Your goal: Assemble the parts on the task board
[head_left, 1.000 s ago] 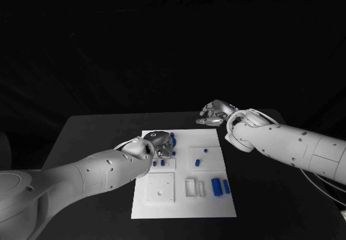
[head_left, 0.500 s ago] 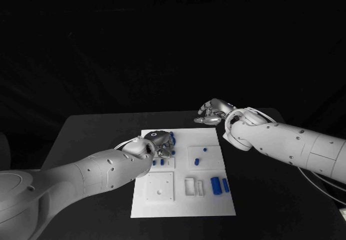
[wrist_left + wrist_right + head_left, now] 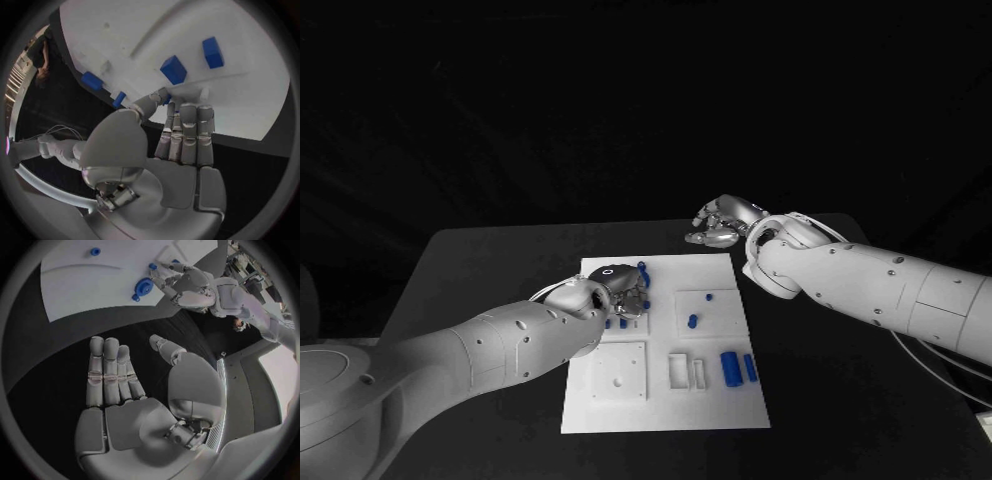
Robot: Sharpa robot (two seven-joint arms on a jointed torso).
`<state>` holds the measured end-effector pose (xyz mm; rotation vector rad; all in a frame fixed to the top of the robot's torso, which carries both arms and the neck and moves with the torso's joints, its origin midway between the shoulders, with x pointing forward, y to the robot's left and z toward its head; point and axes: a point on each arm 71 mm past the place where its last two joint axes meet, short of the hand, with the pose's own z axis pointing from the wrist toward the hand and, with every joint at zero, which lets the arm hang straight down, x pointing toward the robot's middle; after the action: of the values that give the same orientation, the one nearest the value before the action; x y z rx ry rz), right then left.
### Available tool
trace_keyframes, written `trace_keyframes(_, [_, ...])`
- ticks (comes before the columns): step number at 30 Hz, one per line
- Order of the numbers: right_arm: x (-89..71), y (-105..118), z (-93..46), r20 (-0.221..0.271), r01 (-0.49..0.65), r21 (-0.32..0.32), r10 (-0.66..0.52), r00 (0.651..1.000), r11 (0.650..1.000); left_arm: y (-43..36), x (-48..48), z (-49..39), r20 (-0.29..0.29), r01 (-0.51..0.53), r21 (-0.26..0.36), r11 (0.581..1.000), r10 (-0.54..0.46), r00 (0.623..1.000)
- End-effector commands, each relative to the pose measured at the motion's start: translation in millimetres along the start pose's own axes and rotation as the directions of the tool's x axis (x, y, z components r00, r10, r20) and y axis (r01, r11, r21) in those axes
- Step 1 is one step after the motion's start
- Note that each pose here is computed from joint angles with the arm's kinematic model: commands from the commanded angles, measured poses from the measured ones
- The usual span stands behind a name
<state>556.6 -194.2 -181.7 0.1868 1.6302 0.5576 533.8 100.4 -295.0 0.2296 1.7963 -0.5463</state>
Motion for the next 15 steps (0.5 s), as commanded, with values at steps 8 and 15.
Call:
trace_keyframes(8, [0.8, 2.5, 0.4, -0.004, -0.004, -0.016, 0.004, 1.000, 1.000, -4.7, 2.0, 1.8, -0.006, 0.027, 0.017, 0.999, -0.027, 1.000])
trace_keyframes(15, [1.2, 3.0, 0.4, -0.006, -0.005, -0.017, 0.005, 1.000, 1.000, -4.8, 1.7, 2.7, -0.001, 0.032, 0.009, 0.999, -0.032, 1.000])
